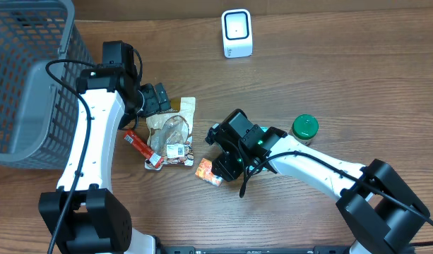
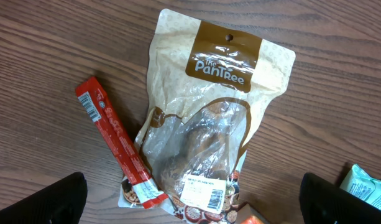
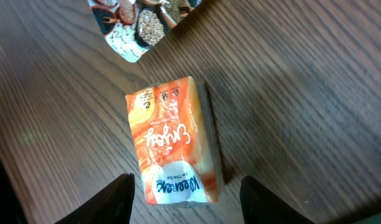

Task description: Scan the item barcode

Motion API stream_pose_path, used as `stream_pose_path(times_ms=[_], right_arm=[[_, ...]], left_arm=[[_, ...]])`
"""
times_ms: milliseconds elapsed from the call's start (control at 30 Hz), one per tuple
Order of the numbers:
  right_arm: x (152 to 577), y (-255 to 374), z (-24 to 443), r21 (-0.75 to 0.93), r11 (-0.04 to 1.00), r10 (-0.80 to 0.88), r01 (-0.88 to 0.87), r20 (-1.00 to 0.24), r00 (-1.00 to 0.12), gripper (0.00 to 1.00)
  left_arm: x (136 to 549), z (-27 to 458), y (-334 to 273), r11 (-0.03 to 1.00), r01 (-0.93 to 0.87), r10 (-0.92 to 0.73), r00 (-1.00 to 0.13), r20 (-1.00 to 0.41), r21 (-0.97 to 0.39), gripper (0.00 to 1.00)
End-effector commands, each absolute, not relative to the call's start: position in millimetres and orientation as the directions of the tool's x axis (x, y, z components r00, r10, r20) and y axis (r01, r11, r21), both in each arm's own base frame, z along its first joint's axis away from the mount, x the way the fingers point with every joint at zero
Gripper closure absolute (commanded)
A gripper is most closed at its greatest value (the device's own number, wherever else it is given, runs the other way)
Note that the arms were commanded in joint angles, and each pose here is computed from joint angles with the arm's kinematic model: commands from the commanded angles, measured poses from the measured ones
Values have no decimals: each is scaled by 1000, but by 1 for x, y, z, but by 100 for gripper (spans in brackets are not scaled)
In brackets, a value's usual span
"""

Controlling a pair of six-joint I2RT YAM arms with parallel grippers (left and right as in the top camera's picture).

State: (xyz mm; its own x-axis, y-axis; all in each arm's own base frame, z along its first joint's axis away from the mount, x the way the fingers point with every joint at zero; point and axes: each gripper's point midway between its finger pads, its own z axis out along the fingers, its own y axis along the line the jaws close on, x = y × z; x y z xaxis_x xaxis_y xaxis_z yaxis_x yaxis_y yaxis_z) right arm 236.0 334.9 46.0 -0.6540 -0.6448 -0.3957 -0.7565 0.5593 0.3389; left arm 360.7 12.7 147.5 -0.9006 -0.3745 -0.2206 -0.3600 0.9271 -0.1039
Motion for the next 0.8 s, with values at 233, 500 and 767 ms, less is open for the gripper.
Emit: stream_pose_path(times_ms=[233, 500, 767], right_arm=[[251, 345, 58, 182, 447, -728, -876, -495, -475, 48], [248, 345, 56, 155, 434, -748, -888, -487, -451, 53], [241, 344, 51, 163, 428, -764, -889, -460, -452, 53]], left_arm=[[362, 149, 10, 924, -363, -381, -898, -221, -118, 0], [362, 149, 10, 924, -363, -381, -898, -221, -117, 0], [362, 149, 10, 924, -363, -381, -898, -221, -117, 0]])
